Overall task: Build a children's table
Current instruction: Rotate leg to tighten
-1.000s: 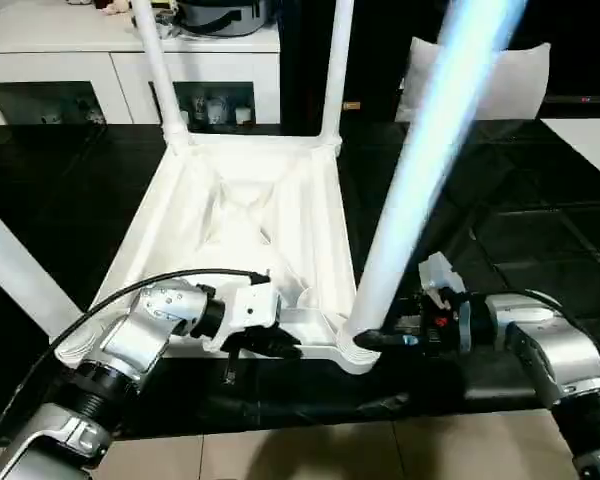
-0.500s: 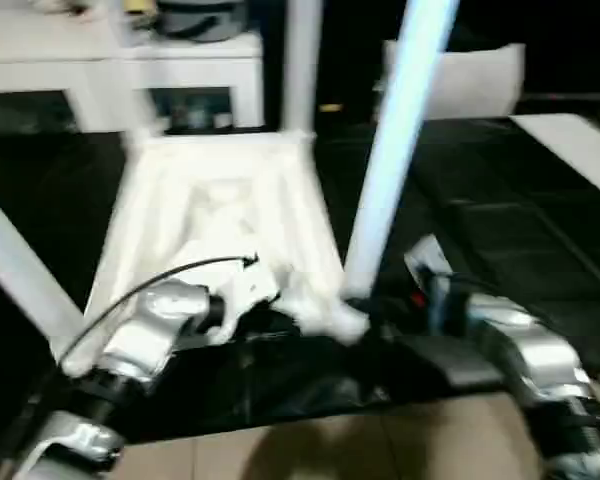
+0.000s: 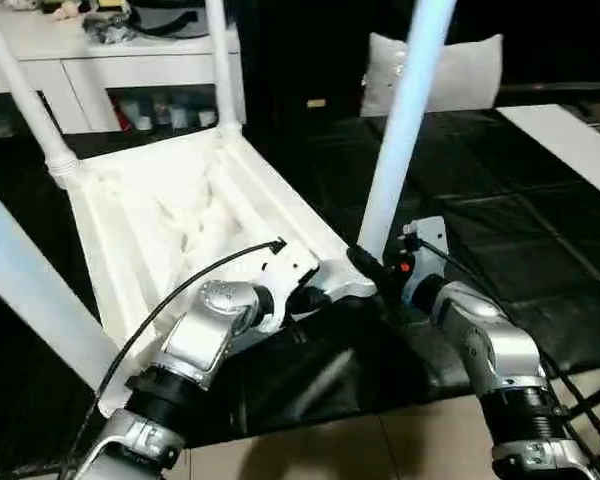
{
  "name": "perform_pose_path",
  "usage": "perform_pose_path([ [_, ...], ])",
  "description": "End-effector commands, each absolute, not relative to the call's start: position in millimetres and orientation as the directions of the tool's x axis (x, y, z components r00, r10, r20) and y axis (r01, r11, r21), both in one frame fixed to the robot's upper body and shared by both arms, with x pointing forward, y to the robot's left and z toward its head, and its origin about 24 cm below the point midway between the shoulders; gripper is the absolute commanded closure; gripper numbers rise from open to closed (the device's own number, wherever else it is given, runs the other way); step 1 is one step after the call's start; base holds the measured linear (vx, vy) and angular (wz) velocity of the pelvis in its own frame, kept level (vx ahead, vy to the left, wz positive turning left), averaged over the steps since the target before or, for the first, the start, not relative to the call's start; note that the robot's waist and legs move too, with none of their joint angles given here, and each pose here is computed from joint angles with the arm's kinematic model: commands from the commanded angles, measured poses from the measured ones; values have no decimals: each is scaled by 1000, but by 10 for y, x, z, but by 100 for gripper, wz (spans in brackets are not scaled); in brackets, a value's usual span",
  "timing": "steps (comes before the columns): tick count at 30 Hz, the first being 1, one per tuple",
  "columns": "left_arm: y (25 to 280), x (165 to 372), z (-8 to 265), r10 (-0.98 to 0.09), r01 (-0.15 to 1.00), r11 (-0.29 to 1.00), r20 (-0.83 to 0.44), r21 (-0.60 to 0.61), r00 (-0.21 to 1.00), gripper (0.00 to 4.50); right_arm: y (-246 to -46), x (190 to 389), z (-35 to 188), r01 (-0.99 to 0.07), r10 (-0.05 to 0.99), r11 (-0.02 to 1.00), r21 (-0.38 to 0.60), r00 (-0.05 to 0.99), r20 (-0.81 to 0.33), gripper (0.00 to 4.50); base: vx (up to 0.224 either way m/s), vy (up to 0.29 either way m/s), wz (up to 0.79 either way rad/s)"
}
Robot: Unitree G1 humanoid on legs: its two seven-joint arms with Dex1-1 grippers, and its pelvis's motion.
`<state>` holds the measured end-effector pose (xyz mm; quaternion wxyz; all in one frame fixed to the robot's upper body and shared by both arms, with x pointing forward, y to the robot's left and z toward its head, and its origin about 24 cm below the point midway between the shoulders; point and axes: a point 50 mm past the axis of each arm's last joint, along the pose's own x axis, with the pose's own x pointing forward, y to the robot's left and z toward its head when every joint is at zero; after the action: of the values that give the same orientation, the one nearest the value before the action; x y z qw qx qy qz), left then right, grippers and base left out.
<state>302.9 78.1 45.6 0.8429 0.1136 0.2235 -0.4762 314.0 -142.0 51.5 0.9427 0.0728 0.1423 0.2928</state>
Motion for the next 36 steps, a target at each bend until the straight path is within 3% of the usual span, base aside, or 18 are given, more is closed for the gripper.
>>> perform_pose_path([
  [1,767,2972,445,-786,880,473,-472,-41,400,450,-1423,3088,512,-593,631,775,221,745,-215,116,0,0,0],
  [10,1039,2866,405,-820,957,287,-529,-46,221,450,-1784,2907,713,-820,828,554,141,527,-191,52,0,0,0],
  [15,1139,2816,422,-838,989,147,-533,-17,115,450,-1815,2838,734,-885,887,444,140,411,-211,41,0,0,0],
  [18,1214,2811,467,-840,999,51,-541,-12,36,450,-1813,2778,696,-936,928,322,145,281,-246,41,0,0,0],
  [19,1231,2794,477,-837,1000,5,-547,-11,-2,450,-1809,2767,689,-946,936,286,151,243,-253,66,0,0,0],
  [25,1263,2713,490,-818,991,-125,-560,-45,-129,450,-1741,2714,649,-969,956,164,187,110,-273,118,0,0,0],
  [29,1281,2711,481,-807,989,-140,-573,-44,-140,450,-1702,2714,627,-971,958,144,191,88,-272,161,0,0,0],
  [33,1293,2711,473,-805,988,-151,-575,-42,-147,450,-1653,2721,617,-973,965,115,200,61,-257,166,0,0,0],
  [34,1294,2711,471,-805,988,-150,-575,-41,-146,450,-1643,2717,619,-973,967,104,207,50,-250,199,0,0,0],
  [36,1297,2711,466,-806,988,-149,-574,-41,-146,450,-1637,2708,620,-971,969,88,220,33,-244,204,0,0,0],
])
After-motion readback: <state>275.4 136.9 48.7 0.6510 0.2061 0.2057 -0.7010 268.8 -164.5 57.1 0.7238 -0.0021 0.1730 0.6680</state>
